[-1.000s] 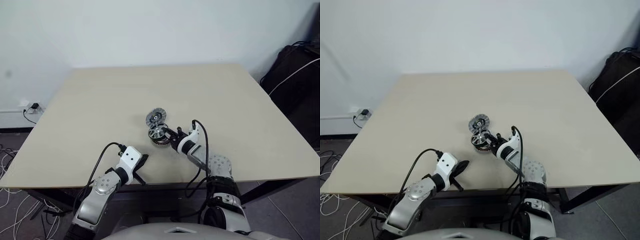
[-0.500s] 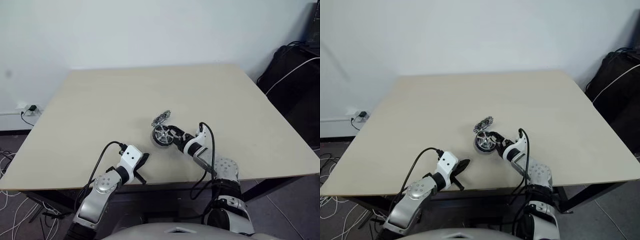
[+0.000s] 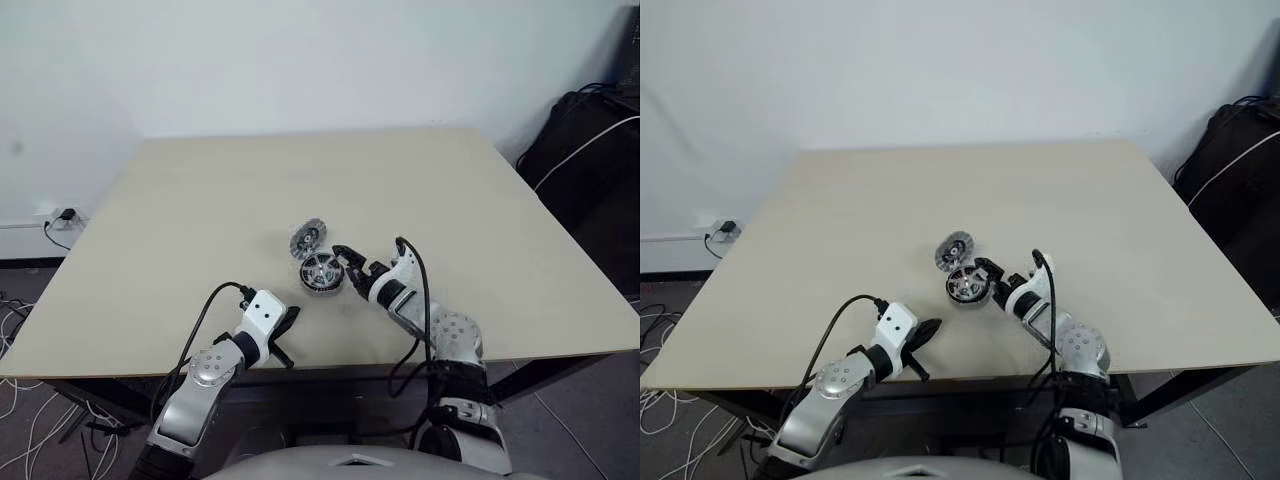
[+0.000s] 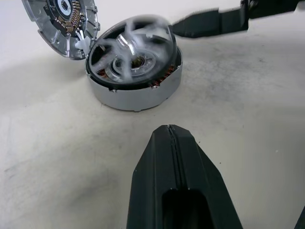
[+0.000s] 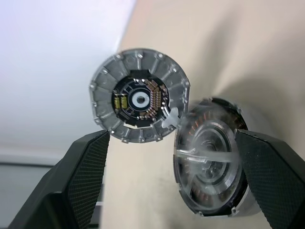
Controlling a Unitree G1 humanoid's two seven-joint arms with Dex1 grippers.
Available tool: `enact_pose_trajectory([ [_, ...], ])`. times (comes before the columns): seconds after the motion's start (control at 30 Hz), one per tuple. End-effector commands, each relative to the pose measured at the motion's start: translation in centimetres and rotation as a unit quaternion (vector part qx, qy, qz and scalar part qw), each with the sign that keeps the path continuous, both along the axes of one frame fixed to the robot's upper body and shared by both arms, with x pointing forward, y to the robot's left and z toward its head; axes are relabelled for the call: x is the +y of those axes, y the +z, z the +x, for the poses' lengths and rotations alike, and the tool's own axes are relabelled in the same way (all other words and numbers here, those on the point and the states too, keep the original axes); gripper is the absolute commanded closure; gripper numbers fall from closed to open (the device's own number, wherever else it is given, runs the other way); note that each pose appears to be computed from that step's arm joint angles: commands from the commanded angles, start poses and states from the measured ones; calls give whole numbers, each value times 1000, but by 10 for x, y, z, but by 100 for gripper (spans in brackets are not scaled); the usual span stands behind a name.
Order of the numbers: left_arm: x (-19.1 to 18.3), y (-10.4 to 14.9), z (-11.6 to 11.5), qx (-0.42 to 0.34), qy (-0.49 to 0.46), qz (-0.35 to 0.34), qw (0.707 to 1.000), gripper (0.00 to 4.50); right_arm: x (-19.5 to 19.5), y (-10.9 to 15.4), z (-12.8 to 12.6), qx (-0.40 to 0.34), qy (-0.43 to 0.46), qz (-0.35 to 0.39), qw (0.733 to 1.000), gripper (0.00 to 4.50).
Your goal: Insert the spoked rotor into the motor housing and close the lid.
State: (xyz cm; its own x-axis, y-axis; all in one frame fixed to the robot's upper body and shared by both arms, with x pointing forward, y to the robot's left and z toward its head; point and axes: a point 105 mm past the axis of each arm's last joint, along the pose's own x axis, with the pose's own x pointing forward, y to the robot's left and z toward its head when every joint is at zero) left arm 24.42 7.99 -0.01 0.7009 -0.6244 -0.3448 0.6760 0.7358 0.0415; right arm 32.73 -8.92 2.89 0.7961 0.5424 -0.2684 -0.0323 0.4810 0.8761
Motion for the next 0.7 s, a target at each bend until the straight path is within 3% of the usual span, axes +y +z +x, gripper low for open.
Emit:
enact_pose_trajectory([
  [0.03,-4,7,3,-15,-4,-8,1000,450,12,19,1,-60,34,-57,996,4],
  [0.2,-4,8,4,-16,-2,-9,1000,450,14,26,2,-117,39,-154,980,4],
  [0.3,-3,8,4,-17,-1,-9,1000,450,8,25,6,-166,42,-306,936,21],
  [0.5,-4,7,5,-16,0,-11,1000,450,20,20,2,-215,112,-447,861,201],
  [0.7,-6,6,5,-14,0,-13,1000,450,31,11,7,-211,156,-490,831,394],
])
